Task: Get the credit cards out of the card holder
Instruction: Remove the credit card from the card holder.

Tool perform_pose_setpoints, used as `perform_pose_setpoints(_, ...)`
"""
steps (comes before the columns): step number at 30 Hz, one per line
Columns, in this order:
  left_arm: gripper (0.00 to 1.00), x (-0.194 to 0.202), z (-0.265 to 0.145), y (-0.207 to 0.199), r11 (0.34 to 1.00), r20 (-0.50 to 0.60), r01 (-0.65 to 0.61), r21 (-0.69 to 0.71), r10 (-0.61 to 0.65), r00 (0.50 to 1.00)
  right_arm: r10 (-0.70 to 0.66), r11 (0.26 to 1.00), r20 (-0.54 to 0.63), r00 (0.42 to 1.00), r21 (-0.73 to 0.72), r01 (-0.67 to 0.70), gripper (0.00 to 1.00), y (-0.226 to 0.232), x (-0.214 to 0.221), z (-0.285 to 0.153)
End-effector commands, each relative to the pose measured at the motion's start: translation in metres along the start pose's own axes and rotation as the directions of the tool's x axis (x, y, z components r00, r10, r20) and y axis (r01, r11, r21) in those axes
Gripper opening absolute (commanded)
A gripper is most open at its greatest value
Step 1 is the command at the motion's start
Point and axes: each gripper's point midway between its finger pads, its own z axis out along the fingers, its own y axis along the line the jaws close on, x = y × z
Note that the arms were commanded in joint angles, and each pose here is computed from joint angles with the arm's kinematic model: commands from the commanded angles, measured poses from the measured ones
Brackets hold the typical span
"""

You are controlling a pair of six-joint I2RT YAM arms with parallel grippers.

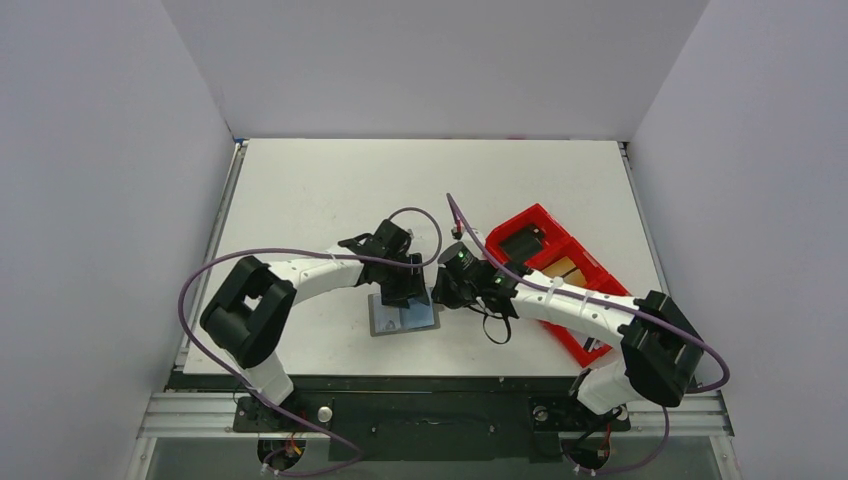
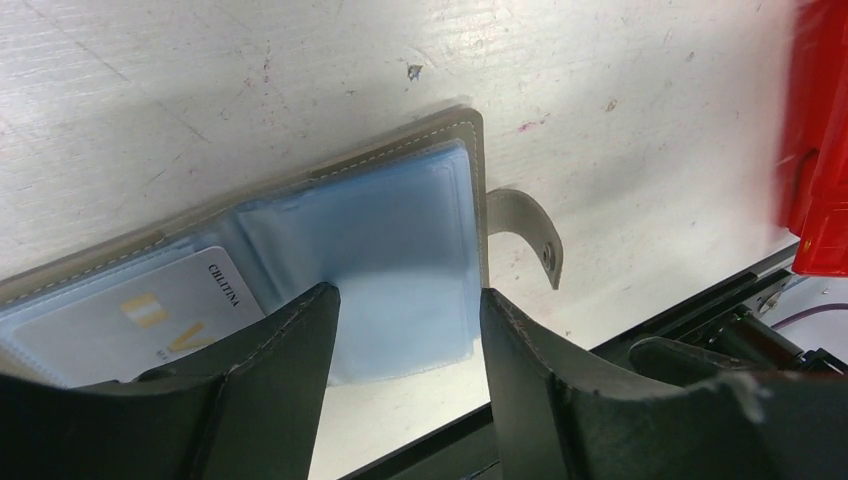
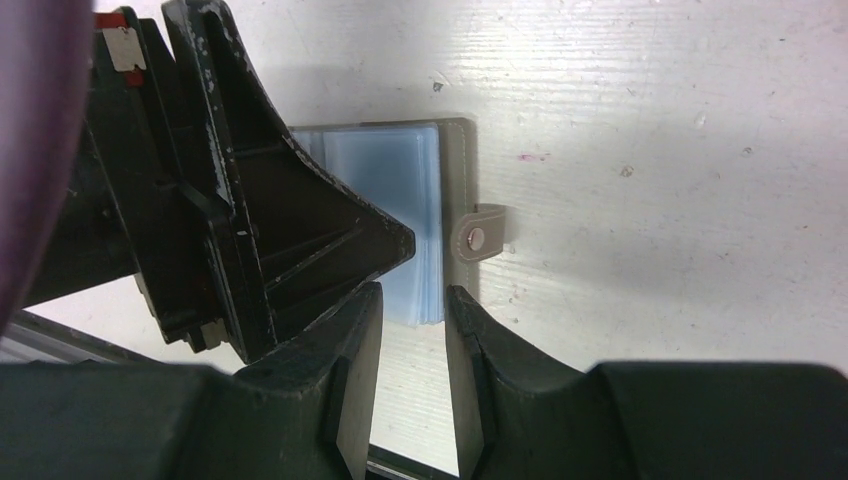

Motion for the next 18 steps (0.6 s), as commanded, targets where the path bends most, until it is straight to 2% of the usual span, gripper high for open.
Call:
perform_pose_setpoints(1,0.53,-0.017,0.002,-0.025,0.997,0.037,-0.013,0.075,0.01,0.999,0.02,1.0,0.048,0.999,0.01,-0.021,0.26,-0.004,-0.009,-0.007)
perform_pose_setpoints(10,0.59,-0.022,-0.008,-0.033,0.995,0.055,-0.015,0.097,0.009,0.998,0.001,1.0,0.036,0.999,0.003,-0.001,0.27,0.003,-0.009,-0.004)
perform_pose_setpoints(18,0.6,-0.027,-0.027,-0.019,0.998,0.097,-0.01,0.065,0.004,0.995,-0.043,0.999,0.015,0.999,-0.033,0.043,0.27,0.029,-0.007,0.001)
